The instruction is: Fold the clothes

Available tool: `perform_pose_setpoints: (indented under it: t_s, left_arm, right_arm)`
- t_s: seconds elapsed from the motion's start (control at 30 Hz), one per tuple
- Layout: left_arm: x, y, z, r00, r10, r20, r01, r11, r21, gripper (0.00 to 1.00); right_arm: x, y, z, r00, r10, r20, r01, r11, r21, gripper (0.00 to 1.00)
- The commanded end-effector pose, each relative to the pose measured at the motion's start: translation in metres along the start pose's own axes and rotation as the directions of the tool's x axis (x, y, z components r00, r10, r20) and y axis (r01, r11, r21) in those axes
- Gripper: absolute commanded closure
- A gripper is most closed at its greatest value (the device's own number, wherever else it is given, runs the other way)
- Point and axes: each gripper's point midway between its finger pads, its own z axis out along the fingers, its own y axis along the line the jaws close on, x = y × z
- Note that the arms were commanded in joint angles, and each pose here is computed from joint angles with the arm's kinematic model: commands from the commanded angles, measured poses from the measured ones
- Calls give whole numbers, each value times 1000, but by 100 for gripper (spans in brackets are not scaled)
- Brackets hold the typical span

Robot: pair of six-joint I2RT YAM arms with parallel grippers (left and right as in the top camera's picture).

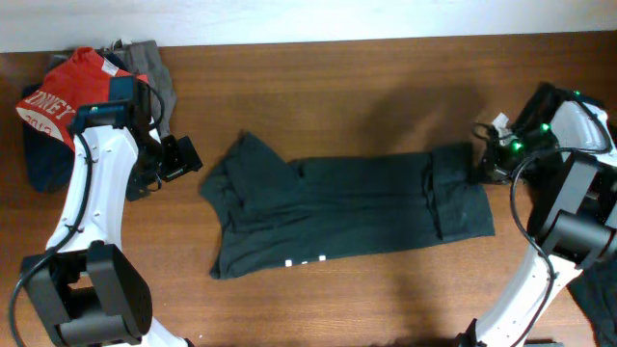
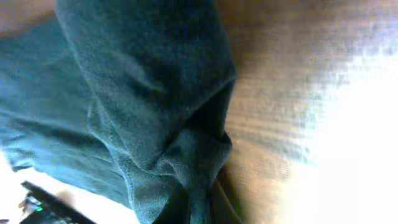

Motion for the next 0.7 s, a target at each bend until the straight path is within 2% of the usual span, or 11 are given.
perform_pose_setpoints:
  t_s: [0.0,0.13,0.2,0.43,0.67]
  left_arm:
    - [0,-1,-8,1000,-9,18,8,1000,15,1]
    - [0,-1,-8,1000,-9,18,8,1000,14,1]
    - [0,-1,-8,1000,-9,17,8,1000,14,1]
    - [0,-1,-8,1000,-9,17,8,1000,14,1]
    - [0,-1,-8,1000,-9,18,9,1000,15,1]
  right_arm:
    - [2,4,-21,1000,10,3,-10,968,250,96]
    - [3,20,-13,999,-18,-45,36,905,423,96]
    - [2,28,-9,998,-37,-58,60,884,464,96]
    - [13,75,13,981,-129,-148,186,853,488,96]
    - [23,89,-1,990,-88,-109,133,826,548,96]
